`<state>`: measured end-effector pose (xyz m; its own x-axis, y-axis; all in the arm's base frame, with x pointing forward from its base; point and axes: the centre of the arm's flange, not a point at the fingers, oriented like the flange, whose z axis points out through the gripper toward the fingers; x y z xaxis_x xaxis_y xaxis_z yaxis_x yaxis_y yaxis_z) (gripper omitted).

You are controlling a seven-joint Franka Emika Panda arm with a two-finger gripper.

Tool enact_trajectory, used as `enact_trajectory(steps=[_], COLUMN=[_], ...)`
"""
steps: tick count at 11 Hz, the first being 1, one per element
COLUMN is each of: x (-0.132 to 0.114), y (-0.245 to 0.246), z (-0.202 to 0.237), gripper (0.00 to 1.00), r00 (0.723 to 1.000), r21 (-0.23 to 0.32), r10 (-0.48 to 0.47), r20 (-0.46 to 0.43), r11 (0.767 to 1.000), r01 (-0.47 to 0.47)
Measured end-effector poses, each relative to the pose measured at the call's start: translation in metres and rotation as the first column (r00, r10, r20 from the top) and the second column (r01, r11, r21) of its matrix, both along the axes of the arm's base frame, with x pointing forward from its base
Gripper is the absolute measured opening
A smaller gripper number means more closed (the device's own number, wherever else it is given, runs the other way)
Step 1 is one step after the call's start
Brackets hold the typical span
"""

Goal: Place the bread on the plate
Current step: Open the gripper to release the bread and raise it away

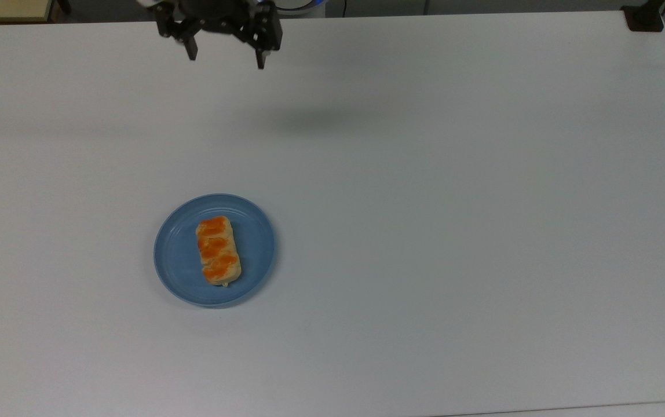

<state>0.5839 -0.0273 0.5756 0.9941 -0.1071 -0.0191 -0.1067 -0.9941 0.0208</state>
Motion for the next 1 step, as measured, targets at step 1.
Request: enact_trajectory(steps=[1], x=[-0.0059], y=[0.0058], z=[0.0095], gripper=[1.0], r00=[1.0], r21=[0.004], r10=[0.007], r20=[0.014], r11=[1.0], r01=[-0.007])
